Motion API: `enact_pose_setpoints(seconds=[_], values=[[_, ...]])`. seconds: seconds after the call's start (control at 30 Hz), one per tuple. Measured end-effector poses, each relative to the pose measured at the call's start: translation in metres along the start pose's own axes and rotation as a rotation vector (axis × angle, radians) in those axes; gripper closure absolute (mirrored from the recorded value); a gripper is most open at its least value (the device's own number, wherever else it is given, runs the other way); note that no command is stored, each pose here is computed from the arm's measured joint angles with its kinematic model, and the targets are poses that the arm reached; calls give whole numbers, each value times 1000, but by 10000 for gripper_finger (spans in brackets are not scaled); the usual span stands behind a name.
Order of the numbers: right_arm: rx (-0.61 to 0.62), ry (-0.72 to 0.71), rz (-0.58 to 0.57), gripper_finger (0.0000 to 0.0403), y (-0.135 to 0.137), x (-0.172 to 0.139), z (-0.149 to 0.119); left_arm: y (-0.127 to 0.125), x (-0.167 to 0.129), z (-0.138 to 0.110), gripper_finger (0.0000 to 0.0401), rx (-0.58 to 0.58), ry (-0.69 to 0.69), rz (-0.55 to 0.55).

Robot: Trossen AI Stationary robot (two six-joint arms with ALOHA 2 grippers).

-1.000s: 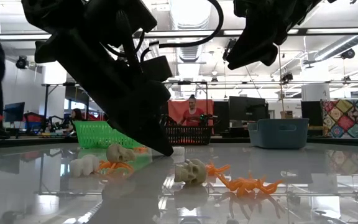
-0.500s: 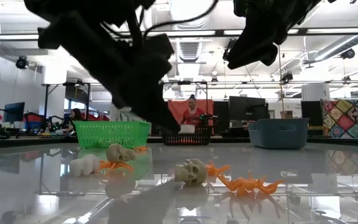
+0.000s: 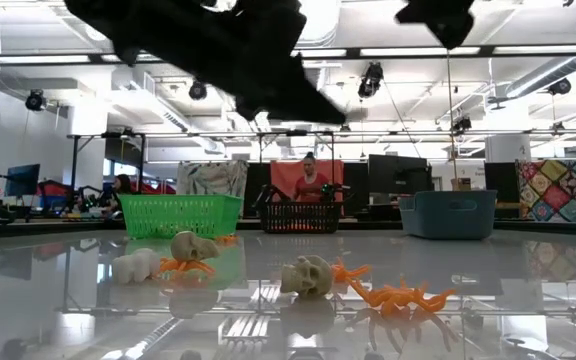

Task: Sort Halloween decoration
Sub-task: Put the white skeleton toy into the blue bin

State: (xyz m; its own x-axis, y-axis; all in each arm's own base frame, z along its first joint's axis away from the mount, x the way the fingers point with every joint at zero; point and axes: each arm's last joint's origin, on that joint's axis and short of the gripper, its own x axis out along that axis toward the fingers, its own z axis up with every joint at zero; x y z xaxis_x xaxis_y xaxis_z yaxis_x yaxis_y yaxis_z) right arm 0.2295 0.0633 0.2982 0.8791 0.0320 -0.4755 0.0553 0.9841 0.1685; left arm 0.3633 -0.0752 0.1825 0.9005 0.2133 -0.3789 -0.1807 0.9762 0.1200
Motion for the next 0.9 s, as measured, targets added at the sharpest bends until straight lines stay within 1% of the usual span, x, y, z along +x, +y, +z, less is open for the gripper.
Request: enact_pose_setpoints(seconds=[0.13, 0.23, 0.43, 0.53, 0.6, 0.7, 0.9], values=[[-41, -37, 58, 280, 7, -15, -4, 15, 7, 11, 395, 10, -110, 29], [-64, -56, 88, 280, 10, -21, -9, 27, 13, 16, 395, 17, -167, 59], [-95, -63, 99, 280, 12, -24, -13, 51, 28, 17, 395, -16, -260, 29], [-97, -58, 98, 280, 12, -23, -14, 62, 35, 15, 395, -28, -275, 55], [-98, -57, 98, 280, 12, -23, -14, 67, 40, 19, 395, -34, -282, 65], [-100, -58, 100, 280, 13, -23, -14, 69, 51, 27, 395, -27, -305, 34], [-111, -68, 106, 280, 13, -23, -14, 78, 84, 29, 395, 70, -188, 65]])
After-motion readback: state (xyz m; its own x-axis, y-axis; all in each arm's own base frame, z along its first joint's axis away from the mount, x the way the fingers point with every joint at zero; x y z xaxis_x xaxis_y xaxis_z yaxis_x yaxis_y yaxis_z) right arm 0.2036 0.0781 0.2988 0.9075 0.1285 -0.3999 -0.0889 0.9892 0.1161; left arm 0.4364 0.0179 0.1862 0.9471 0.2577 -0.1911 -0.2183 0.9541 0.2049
